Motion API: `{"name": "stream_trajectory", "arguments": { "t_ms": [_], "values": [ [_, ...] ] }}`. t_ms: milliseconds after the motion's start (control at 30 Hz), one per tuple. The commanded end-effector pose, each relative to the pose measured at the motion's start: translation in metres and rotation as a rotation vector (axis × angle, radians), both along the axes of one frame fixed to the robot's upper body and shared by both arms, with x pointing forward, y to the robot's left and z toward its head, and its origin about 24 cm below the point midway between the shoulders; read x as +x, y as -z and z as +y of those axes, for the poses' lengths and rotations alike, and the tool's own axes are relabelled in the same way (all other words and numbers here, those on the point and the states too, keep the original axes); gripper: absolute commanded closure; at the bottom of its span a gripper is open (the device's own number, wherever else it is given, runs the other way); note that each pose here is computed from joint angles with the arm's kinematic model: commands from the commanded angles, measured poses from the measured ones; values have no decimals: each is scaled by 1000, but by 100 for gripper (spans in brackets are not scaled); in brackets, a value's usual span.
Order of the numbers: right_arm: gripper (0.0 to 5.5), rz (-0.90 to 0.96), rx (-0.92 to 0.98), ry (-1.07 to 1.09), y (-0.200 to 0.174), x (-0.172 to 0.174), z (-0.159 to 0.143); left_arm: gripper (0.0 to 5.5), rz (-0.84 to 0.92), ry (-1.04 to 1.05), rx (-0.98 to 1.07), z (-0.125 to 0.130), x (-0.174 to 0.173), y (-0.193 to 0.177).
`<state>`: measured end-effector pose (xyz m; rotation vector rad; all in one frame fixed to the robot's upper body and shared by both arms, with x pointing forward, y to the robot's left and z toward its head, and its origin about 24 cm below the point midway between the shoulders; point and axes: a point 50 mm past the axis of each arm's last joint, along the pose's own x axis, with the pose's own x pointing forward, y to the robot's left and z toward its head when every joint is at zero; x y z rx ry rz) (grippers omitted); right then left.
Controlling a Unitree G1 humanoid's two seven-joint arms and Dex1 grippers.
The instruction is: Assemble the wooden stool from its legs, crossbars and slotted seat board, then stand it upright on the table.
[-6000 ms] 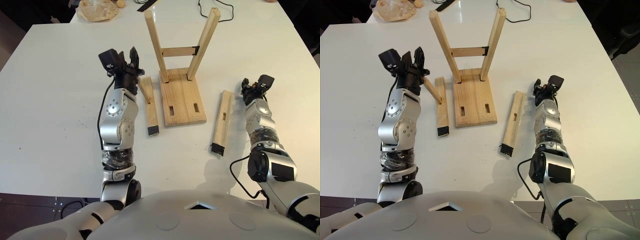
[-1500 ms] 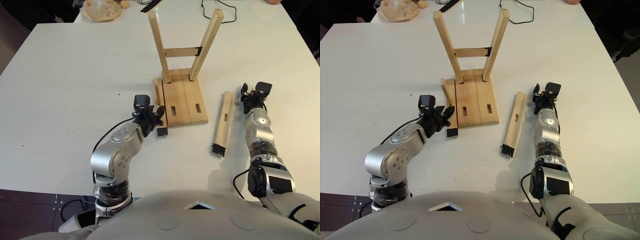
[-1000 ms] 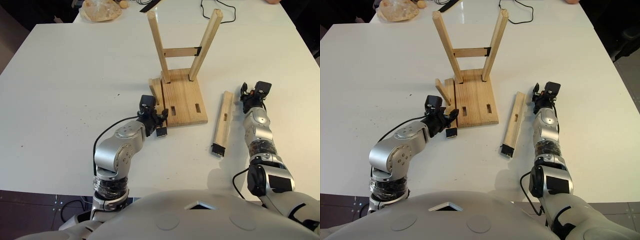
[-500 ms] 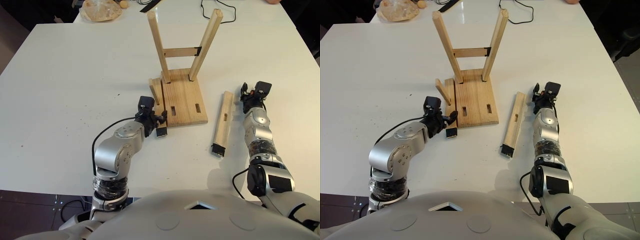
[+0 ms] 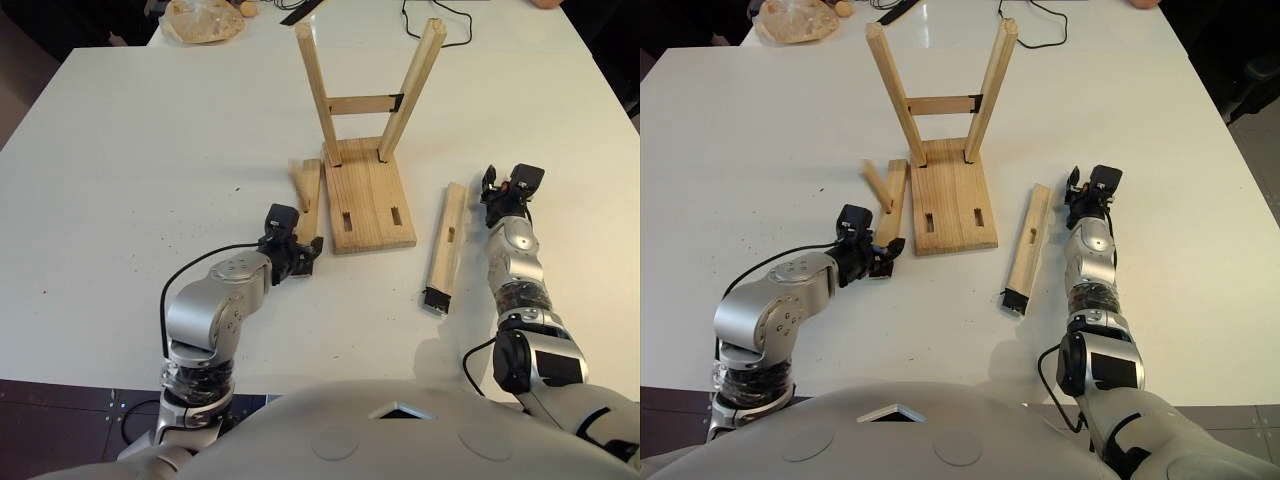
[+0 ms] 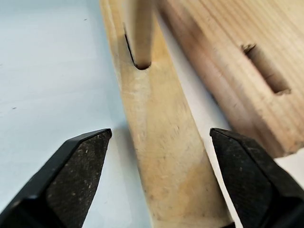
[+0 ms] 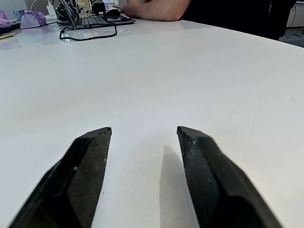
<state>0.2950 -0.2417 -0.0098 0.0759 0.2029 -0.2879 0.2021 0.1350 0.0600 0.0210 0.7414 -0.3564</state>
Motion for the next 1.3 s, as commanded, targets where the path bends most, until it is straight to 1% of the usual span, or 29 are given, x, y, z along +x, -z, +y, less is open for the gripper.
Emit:
{"name": "stream_trajectory", "arguments": {
  "t_ms": [33, 200, 367, 667, 833, 1000, 1067, 1133, 1200, 1267, 1300],
  "values": [
    [296, 277, 108, 47, 63, -51, 12, 165, 58, -22, 58, 14, -5, 9],
    [296, 282, 115, 57, 65, -55, 13, 165, 71, -71, 40, 15, -3, 17],
    [296, 283, 116, 51, 65, -54, 16, 165, 77, -120, -39, 7, 4, 25],
    [296, 282, 102, 42, 63, -50, 12, 272, 42, -124, -51, -4, 9, 30],
    [296, 269, 85, 47, 58, -46, 6, 345, 16, -103, 6, -1, 0, 27],
    [296, 244, 84, 53, 51, -39, 3, 348, -13, -90, 54, 4, -5, 22],
    [296, 206, 101, 58, 42, -30, 4, 348, -50, -93, 52, 6, 0, 18],
    [296, 134, 128, 48, 25, -13, 4, 348, -139, -135, -2, 11, 14, 5],
    [296, 4, 184, -22, -7, 10, 9, 348, -285, -242, -179, 24, 40, -23],
    [296, -156, 269, -150, -49, 32, 17, 348, -439, -325, -411, 45, 64, -58],
    [296, -232, 314, -239, -73, 42, 24, 348, -515, -331, -518, 54, 72, -76]
  ]
}}
